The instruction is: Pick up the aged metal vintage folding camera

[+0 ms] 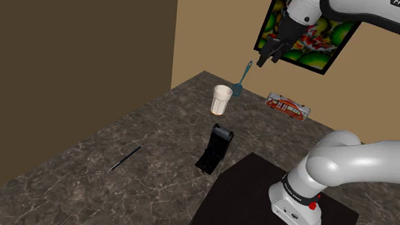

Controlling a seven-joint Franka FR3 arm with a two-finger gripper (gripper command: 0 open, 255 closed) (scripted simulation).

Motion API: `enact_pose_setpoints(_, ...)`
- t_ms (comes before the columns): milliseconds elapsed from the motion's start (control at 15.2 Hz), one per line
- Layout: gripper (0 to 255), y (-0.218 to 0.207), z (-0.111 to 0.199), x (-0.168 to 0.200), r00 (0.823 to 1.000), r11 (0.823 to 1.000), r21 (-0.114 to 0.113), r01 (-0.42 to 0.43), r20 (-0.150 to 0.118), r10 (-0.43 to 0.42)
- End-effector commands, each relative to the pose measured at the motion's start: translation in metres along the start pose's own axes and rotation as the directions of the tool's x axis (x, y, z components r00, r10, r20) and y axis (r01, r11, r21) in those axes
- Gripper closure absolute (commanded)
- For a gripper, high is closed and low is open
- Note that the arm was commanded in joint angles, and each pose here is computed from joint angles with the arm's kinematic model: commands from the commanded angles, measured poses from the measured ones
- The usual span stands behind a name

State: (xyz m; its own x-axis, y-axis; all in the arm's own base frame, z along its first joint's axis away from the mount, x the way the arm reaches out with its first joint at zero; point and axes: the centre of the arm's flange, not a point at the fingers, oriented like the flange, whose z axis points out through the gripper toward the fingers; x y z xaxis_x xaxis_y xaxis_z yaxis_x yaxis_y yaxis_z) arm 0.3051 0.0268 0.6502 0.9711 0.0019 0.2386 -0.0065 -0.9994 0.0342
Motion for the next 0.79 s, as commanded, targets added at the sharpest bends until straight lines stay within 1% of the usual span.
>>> enact_pose_setpoints(0,0,0.0,0.0,0.0,1.0,1.0,0.0,0.0,0.0,0.0)
enact_pose_setpoints(726,0,-0.059,0.131,-0.009,0.999,0.999,0.021,0.046,0.009,-0.046)
